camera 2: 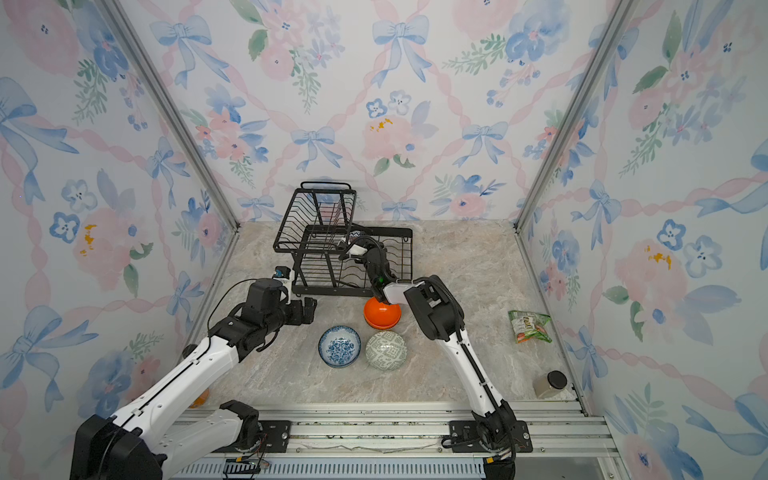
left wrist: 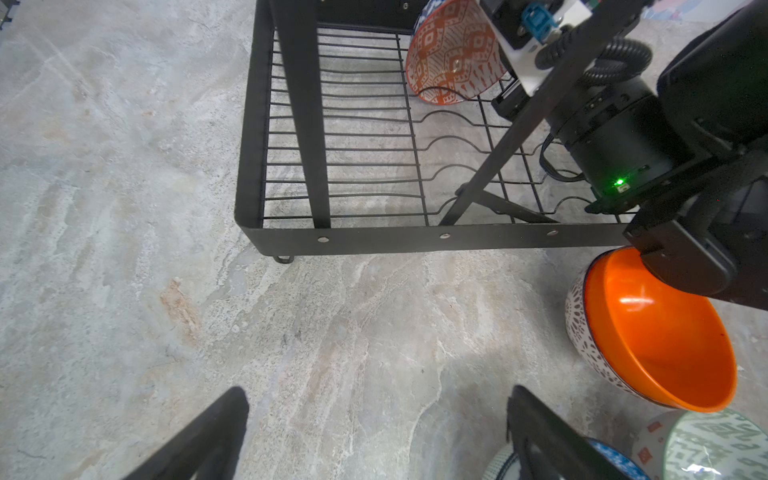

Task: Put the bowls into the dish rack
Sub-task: 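Open the right gripper and release the bowl in the rack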

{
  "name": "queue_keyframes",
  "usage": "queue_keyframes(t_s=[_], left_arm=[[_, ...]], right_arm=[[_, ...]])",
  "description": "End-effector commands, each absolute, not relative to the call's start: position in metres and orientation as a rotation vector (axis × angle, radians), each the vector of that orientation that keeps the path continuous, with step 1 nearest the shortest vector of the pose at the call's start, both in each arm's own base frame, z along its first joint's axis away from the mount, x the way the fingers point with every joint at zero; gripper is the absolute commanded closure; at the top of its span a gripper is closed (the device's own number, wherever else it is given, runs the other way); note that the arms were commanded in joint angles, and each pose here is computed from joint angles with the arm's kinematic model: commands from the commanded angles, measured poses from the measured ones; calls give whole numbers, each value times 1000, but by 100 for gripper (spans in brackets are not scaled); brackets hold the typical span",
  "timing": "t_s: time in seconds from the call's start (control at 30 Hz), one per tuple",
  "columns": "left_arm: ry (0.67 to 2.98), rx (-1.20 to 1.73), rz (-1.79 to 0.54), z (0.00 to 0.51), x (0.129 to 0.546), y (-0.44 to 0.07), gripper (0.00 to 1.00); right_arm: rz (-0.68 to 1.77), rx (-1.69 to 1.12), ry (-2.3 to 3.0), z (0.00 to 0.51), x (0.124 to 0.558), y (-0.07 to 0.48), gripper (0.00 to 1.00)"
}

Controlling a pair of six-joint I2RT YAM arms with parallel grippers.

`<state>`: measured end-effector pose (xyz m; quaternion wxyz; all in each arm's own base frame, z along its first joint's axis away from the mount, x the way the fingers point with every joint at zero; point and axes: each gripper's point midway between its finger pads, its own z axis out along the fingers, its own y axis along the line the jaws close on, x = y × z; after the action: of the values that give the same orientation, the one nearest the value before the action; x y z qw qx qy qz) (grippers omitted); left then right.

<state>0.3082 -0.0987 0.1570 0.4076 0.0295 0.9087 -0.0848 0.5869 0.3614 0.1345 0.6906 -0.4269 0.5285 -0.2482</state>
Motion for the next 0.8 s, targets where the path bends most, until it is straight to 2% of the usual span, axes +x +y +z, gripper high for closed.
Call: queue_keyframes(t_s=[0.0, 0.2, 0.3, 0.33, 0.37, 0.47, 0.57, 0.67, 0.77], left_arm=[[2285, 59, -223, 157, 306, -96, 2], [2283, 60, -222, 158, 307, -96, 2], [2282, 61, -222, 158, 307, -96, 2], [2283, 60, -223, 158, 307, -96, 2], [2282, 61, -223, 158, 307, -96, 2], [2283, 58, -222, 158, 307, -96, 2], [2284, 57, -223, 158, 307, -96, 2], [2283, 57, -223, 158, 307, -96, 2], [2281, 57, -221, 159, 307, -96, 2]], right_arm=[[-546, -962, 1203, 109, 576, 368, 80], [-551, -948, 1200, 113, 576, 365, 76], [-551, -938, 1194, 117, 576, 363, 70], [-551, -932, 1195, 119, 576, 362, 65], [-549, -928, 1194, 121, 576, 361, 53], [-549, -918, 1192, 125, 576, 357, 30], [-549, -906, 1191, 130, 576, 353, 13], [-548, -900, 1192, 133, 575, 351, 5], [-539, -882, 1201, 140, 574, 346, 0]])
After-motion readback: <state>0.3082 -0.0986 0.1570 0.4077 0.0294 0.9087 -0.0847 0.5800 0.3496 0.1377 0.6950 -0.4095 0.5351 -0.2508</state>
